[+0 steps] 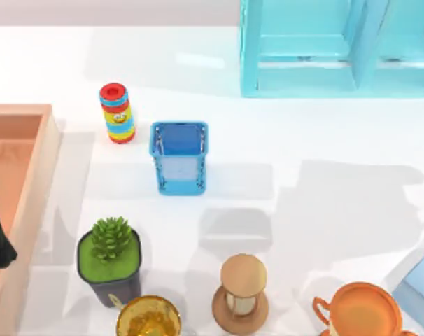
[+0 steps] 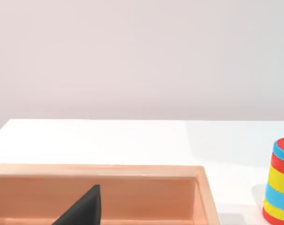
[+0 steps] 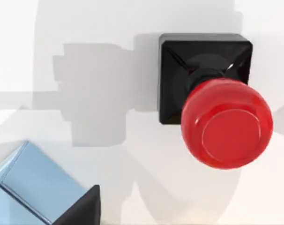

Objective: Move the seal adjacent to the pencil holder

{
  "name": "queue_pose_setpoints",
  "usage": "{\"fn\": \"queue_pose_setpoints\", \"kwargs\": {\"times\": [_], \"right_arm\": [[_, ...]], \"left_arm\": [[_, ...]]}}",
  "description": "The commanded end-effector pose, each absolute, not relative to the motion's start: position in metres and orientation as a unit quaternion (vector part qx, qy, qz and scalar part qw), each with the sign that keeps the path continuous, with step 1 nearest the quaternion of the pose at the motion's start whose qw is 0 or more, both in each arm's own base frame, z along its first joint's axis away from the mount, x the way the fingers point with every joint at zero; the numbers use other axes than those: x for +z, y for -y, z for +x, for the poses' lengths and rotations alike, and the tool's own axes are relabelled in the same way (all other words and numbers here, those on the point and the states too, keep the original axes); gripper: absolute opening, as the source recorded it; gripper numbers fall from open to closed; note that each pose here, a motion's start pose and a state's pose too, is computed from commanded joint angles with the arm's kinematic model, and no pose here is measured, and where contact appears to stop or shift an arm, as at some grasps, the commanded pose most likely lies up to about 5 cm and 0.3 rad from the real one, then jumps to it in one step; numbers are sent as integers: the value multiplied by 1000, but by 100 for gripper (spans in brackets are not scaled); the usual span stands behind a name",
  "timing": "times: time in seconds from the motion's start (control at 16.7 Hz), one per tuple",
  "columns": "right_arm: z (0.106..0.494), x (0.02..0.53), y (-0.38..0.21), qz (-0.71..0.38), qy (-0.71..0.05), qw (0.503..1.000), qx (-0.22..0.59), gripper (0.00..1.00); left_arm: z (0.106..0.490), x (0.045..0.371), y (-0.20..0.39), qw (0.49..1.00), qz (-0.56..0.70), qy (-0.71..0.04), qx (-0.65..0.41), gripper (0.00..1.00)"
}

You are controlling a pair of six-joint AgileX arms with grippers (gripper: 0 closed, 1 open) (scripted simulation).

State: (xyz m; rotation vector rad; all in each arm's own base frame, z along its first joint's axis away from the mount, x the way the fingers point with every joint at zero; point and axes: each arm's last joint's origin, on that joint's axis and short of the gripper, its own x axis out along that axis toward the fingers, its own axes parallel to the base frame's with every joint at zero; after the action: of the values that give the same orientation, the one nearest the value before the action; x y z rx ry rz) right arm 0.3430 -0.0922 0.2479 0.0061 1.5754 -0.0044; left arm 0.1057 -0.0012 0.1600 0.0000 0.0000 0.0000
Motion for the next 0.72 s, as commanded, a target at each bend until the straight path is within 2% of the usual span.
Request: {"fn": "queue_pose_setpoints", "kwargs": {"times": [0.42, 0.72], "right_arm": [[344, 250, 94, 2, -706, 708, -3, 100], [348, 205, 96, 3, -706, 708, -4, 100]], "left_arm": [[106, 160, 1, 1000, 0, 0, 0, 100], [106, 160, 1, 1000, 0, 0, 0, 100]]}}
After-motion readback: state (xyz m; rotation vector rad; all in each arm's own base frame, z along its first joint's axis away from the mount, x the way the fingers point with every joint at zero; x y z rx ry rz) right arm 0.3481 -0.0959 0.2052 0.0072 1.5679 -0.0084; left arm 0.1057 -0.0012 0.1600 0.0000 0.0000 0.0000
